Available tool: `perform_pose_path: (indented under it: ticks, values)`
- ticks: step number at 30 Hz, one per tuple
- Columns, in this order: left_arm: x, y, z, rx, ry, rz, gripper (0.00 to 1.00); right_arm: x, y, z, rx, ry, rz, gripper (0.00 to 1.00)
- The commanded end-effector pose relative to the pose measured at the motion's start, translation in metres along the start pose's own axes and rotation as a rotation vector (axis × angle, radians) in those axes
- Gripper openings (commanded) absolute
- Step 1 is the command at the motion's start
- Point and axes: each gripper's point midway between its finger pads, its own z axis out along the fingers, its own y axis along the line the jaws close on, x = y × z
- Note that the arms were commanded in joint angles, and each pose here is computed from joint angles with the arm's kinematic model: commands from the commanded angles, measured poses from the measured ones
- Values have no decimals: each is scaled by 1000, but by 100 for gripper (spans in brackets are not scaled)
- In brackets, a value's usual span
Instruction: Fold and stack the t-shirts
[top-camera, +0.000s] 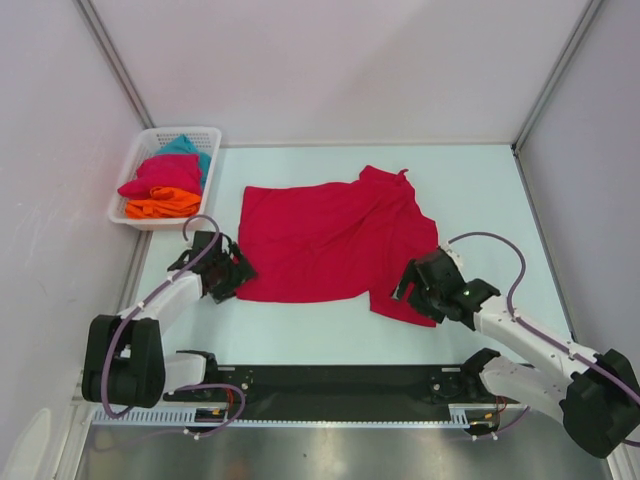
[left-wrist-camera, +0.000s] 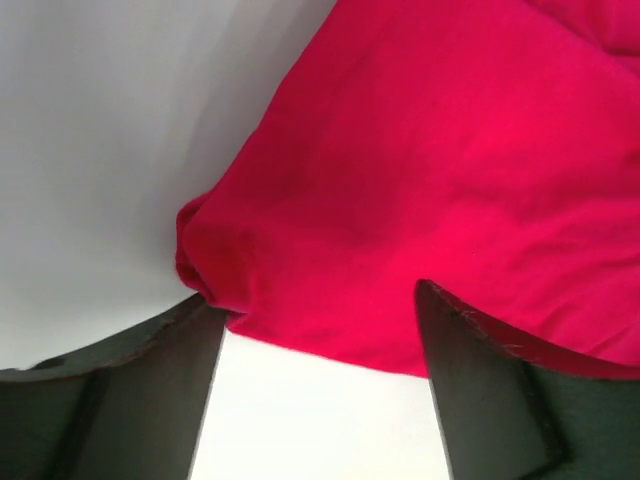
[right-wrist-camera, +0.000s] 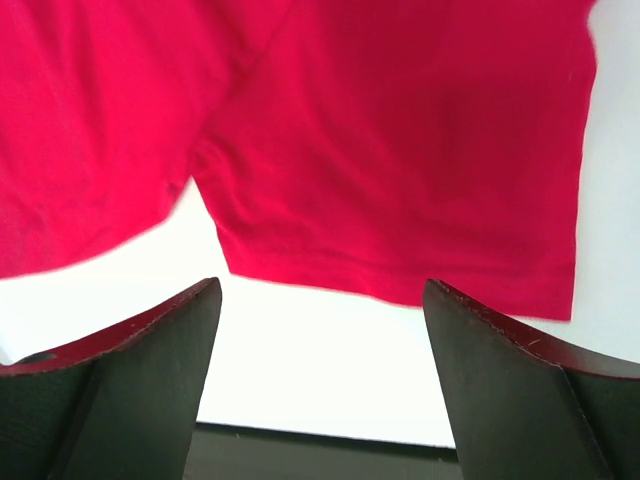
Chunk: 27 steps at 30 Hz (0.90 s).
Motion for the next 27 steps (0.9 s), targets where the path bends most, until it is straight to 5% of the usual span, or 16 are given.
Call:
perform_pose_path:
  ticks: [1,2,4,27]
  values:
    - [20,13,16,-3,62,-46,67,8,-6,-8,24,-5,-2,87]
    - [21,12,17,8,65,-51,25,10,-9,-9,38,-1,-1,87]
    - [22,11,18,13,79,-58,0,11,-11,-12,42,-4,-4,87]
    - [-47,-19,-59,157,-81,-76,0,13,-32,-4,161,-8,-29,88]
